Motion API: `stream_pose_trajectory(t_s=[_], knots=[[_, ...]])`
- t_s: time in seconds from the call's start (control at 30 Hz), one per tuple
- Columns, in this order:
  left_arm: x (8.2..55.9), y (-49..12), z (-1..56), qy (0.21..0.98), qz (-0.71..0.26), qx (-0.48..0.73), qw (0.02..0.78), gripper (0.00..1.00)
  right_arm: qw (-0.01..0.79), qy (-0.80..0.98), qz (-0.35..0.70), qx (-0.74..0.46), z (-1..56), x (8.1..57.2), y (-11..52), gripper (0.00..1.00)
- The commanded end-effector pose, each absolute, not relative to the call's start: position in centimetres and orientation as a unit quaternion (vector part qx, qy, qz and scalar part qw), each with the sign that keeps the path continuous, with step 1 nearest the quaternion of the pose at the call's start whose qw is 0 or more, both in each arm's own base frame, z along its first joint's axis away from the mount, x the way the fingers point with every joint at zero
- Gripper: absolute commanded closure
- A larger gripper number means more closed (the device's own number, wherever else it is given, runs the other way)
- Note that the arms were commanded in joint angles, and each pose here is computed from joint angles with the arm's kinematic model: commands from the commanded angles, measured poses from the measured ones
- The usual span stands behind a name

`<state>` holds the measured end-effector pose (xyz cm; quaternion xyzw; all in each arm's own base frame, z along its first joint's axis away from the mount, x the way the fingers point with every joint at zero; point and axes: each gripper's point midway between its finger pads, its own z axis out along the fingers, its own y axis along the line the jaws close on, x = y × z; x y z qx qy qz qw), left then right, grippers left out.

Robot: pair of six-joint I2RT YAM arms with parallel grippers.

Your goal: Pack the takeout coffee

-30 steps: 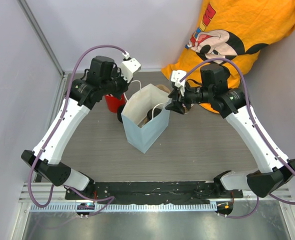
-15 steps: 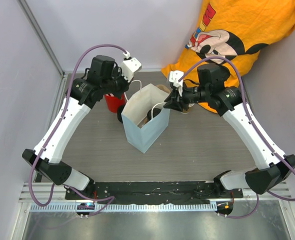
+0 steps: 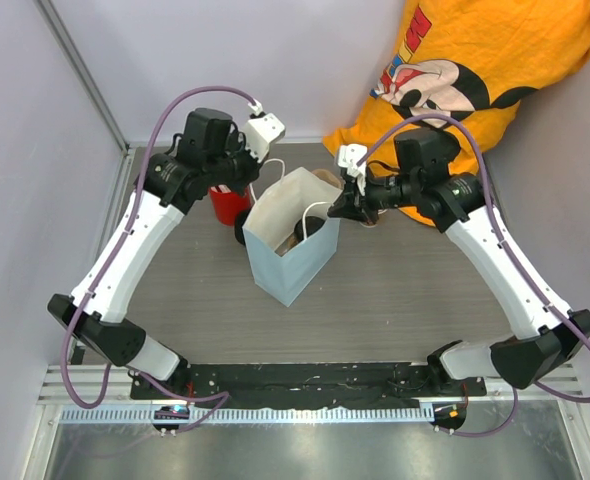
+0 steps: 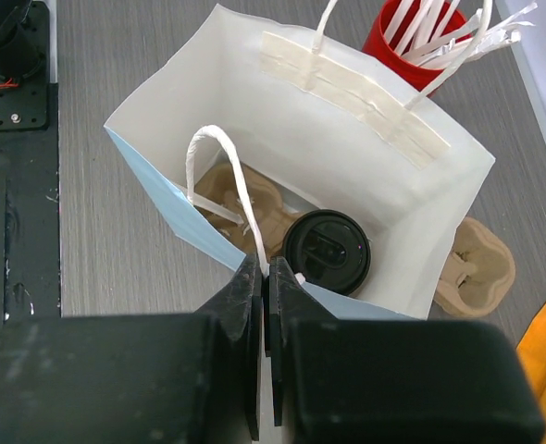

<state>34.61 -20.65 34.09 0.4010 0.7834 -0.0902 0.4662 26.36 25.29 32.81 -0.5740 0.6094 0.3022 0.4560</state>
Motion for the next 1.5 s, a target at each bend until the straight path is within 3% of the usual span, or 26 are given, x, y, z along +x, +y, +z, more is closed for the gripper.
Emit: stream_pose_trajectory(t_s=[0.0,0.87,1.47], knots=[[35.0,-21.2,35.7,0.771,-0.101,0.397,0.488,1.0,0.489,0.568,0.299,-0.59,36.5,24.1,24.9,0.98],[34.8,-27.8,35.3,0.73,-0.176,0.439,0.493,1.0,0.425,0.572,0.33,-0.62,32.9,17.8,24.1,0.98],[36.2,-29.7,36.8,0.721,-0.171,0.413,0.53,1.0,0.429,0.556,0.359,-0.615,34.6,16.8,25.0,0.98]])
